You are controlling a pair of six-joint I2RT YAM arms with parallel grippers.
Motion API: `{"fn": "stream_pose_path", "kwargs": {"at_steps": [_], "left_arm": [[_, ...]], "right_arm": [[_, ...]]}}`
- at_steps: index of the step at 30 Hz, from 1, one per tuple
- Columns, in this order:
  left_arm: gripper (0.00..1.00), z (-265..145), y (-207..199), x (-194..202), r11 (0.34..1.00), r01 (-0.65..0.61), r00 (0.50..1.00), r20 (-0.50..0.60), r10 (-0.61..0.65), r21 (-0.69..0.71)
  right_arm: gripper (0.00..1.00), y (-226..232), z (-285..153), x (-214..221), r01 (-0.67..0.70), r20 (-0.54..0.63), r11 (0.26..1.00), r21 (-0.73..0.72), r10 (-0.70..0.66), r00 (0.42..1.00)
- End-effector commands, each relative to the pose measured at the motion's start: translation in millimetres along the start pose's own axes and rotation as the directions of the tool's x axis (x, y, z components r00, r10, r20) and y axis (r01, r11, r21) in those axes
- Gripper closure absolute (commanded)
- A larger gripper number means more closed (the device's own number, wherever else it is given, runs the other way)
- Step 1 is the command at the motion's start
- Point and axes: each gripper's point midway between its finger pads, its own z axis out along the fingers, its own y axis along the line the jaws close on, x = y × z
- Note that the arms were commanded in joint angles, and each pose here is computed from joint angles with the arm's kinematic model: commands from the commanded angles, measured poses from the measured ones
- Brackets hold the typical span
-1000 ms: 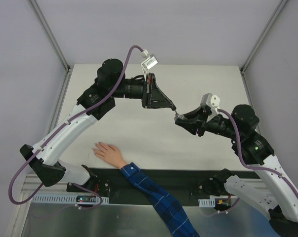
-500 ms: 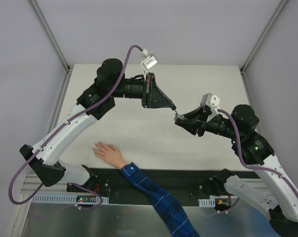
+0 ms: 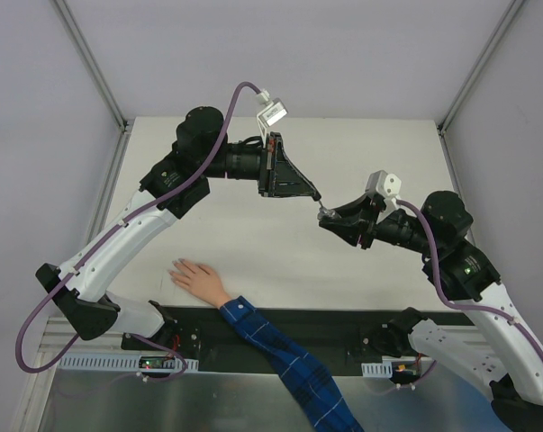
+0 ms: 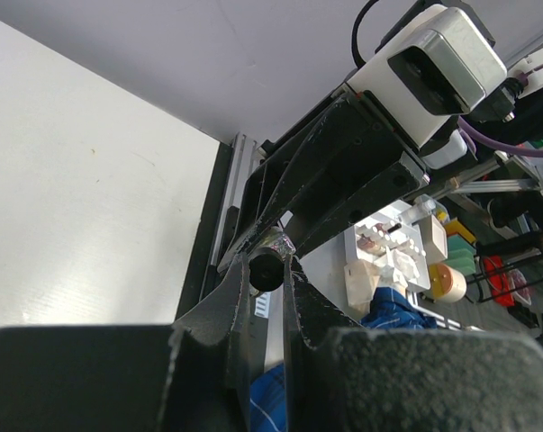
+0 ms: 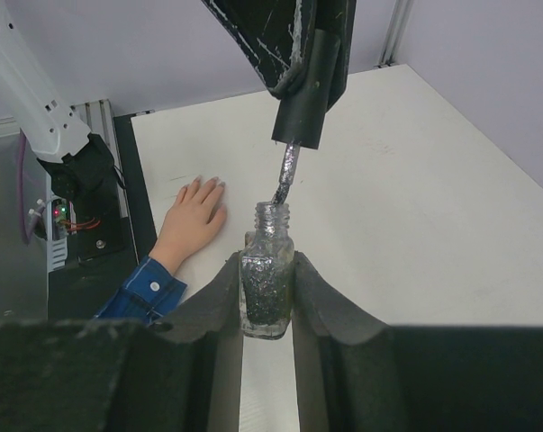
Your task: Paint the nails
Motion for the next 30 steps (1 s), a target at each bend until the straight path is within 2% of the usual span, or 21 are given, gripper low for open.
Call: {"fn": "stream_pose_path", "kwargs": {"at_steps": [1, 16, 30], "left_arm": [[1.0, -7.6, -30.9, -15.9, 0.996, -0.066, 0.997, 0.049, 0.063, 0.058], [1.0, -8.0, -26.6, -8.6, 0.998, -0.039, 0.998, 0.047, 0.037, 0.044], [1.0, -8.1, -29.2, -16.5, 0.997, -0.068, 0.996, 0.064, 0.065, 0.044]], "right_arm": [[1.0, -0.3, -1.6, -19.2, 0.062, 0.071, 0.998, 0.008, -0.062, 0.996], [1.0, -0.2, -3.2, -24.2, 0.069, 0.093, 0.998, 0.015, -0.07, 0.993], [1.0, 4.2, -2.1, -20.3, 0.07, 0.086, 0.997, -0.013, -0.069, 0.994]]}}
